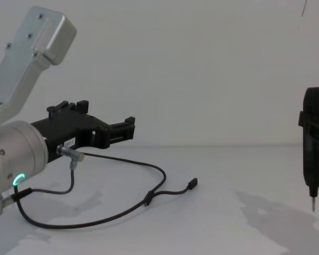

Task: Pick up the data cable with the one hand.

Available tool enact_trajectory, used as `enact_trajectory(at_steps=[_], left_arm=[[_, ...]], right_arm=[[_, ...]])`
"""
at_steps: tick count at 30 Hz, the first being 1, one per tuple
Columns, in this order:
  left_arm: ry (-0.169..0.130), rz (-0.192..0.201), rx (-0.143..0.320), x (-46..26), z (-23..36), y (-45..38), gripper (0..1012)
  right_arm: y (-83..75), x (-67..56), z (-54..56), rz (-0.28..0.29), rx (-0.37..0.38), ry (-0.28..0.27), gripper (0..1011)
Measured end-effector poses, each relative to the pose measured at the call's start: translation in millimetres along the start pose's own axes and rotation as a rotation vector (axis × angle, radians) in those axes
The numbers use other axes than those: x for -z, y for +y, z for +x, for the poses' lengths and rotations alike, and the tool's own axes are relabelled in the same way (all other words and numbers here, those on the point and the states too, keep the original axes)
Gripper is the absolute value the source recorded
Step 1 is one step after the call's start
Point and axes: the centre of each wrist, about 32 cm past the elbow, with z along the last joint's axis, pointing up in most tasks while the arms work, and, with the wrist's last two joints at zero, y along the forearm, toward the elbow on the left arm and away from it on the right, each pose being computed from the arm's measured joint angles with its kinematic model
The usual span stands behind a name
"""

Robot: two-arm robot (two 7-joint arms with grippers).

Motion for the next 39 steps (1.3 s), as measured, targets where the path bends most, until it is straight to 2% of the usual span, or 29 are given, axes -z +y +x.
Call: enact_trajectory(at_steps=[31, 39], left_arm=[[-0.001, -0.001, 0.001, 0.2, 0.2, -0.3, 1001], [-0.019, -0.016, 0.045, -0.7, 6.3, -3.8, 1001]], right_arm=[[0.0, 0.0, 0.0, 0.000, 0.000, 0.000, 279], [0.0, 0.1, 0.0, 0.000, 0.000, 0.000, 279]])
